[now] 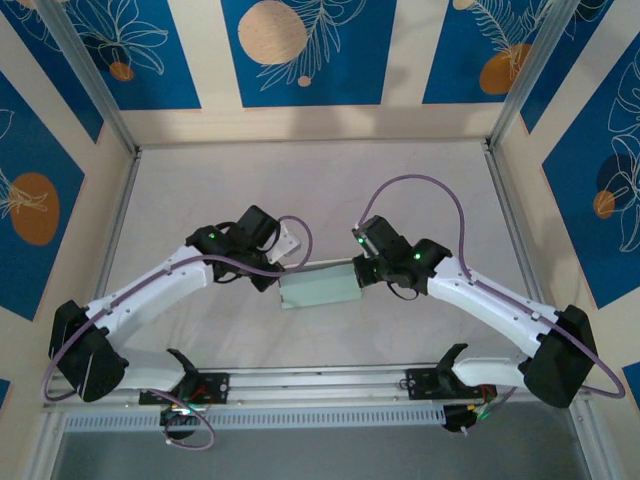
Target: Fold the paper box
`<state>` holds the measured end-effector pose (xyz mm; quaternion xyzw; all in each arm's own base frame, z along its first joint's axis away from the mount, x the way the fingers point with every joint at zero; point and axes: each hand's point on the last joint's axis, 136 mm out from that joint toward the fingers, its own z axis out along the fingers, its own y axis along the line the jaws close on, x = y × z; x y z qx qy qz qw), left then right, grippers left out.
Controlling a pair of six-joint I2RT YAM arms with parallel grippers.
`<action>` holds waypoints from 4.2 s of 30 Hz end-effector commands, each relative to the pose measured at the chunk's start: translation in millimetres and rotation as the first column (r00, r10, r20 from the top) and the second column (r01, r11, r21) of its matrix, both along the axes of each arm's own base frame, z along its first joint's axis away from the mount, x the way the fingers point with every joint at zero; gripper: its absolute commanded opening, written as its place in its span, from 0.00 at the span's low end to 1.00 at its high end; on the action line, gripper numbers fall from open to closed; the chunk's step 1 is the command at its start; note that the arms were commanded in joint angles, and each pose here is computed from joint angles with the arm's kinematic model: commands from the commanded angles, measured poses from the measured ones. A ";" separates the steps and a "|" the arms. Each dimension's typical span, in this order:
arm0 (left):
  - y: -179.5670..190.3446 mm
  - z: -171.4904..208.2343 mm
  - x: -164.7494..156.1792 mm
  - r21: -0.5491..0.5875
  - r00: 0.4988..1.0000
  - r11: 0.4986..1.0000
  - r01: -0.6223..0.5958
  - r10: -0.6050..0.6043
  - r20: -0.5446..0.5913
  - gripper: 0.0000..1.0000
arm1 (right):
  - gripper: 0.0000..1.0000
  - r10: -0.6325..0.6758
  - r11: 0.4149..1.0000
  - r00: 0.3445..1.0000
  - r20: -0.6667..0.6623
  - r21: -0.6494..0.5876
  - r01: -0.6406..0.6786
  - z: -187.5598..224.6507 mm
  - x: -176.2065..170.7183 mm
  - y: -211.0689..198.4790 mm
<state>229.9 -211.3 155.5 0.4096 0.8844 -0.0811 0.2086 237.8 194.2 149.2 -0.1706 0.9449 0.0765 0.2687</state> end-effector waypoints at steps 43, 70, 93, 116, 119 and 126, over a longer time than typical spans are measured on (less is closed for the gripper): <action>-48.5 11.3 -8.9 -0.200 0.660 0.751 -0.629 0.380 -0.648 0.00 | 0.00 -0.023 0.989 0.991 -0.129 -0.147 0.003 -47.6 -29.4 0.7; -48.7 24.6 8.8 -0.242 0.686 0.725 -0.645 0.409 -0.602 0.00 | 0.00 -0.196 0.978 0.976 0.091 -0.050 0.201 -46.1 -37.9 -14.7; -28.4 -1.7 -18.6 -0.209 0.754 0.783 -0.586 0.433 -0.493 0.00 | 0.00 -0.275 0.948 0.951 0.143 -0.124 0.293 -59.9 -39.4 -22.9; -16.4 20.4 -28.1 -0.220 0.789 0.799 -0.560 0.433 -0.435 0.03 | 0.00 -0.278 0.943 0.948 0.153 -0.146 0.300 -63.0 -39.7 -24.8; -18.2 20.6 -27.2 -0.228 0.782 0.789 -0.570 0.437 -0.445 0.03 | 0.00 -0.279 0.942 0.947 0.157 -0.146 0.302 -62.2 -39.8 -24.1; -20.0 10.8 -19.7 -0.289 0.783 0.748 -0.598 0.468 -0.410 0.00 | 0.00 -0.337 0.930 0.924 0.180 -0.090 0.357 -55.5 -40.4 -23.5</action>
